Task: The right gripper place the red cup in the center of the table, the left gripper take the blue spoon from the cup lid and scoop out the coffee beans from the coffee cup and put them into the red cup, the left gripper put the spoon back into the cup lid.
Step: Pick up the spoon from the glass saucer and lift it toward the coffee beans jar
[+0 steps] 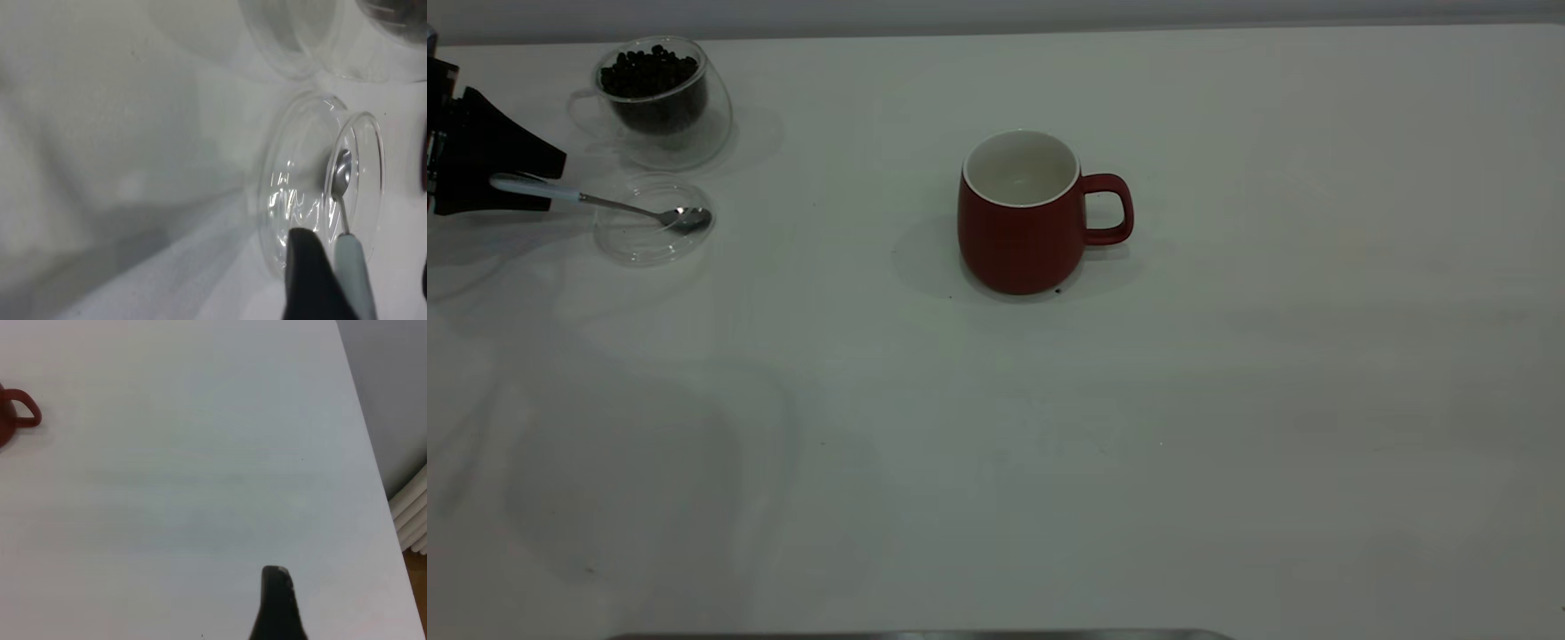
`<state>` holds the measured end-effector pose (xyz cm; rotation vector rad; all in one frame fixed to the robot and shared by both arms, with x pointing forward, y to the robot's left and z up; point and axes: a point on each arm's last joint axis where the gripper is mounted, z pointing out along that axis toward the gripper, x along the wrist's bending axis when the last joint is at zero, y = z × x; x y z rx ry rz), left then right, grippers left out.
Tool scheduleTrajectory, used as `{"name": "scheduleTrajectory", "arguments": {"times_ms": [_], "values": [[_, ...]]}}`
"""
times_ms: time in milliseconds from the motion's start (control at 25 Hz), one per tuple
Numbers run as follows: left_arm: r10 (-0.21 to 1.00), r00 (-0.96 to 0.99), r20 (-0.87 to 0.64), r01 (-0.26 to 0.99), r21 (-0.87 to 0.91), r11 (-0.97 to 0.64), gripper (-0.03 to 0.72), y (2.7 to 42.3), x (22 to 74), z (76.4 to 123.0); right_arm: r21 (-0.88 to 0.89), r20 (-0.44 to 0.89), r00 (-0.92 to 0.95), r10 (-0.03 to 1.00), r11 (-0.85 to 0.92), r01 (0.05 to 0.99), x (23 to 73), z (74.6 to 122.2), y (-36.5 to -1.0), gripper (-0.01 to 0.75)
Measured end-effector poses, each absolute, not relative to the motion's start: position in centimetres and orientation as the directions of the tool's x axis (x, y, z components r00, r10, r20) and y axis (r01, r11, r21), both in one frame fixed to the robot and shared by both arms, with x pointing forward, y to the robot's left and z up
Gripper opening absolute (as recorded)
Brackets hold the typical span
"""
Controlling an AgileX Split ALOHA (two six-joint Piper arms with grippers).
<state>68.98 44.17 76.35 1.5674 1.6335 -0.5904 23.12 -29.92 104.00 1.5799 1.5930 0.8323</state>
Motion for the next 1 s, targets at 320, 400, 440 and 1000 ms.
{"name": "scheduleTrajectory", "arguments": {"times_ms": [320, 400, 440, 1000], "values": [[0.606, 0.044, -0.794, 0.976, 0.165, 0.145, 0.189, 44.1, 69.0, 76.4, 0.850, -0.055, 0.023, 0.998, 0.035, 0.525, 23.1, 104.0, -29.9, 0.590], [0.599, 0.038, -0.800, 0.974, 0.164, 0.157, 0.165, 44.1, 69.1, 76.4, 0.850, -0.055, 0.023, 0.998, 0.035, 0.525, 23.1, 104.0, -29.9, 0.590], [0.598, 0.038, -0.801, 0.973, 0.165, 0.159, 0.159, 44.1, 69.1, 76.5, 0.850, -0.055, 0.023, 0.998, 0.035, 0.525, 23.1, 104.0, -29.9, 0.590], [0.683, -0.026, -0.730, 0.984, 0.100, 0.145, 0.130, 45.0, 69.1, 79.6, 0.850, -0.055, 0.023, 0.998, 0.035, 0.525, 23.1, 104.0, -29.9, 0.590]]}}
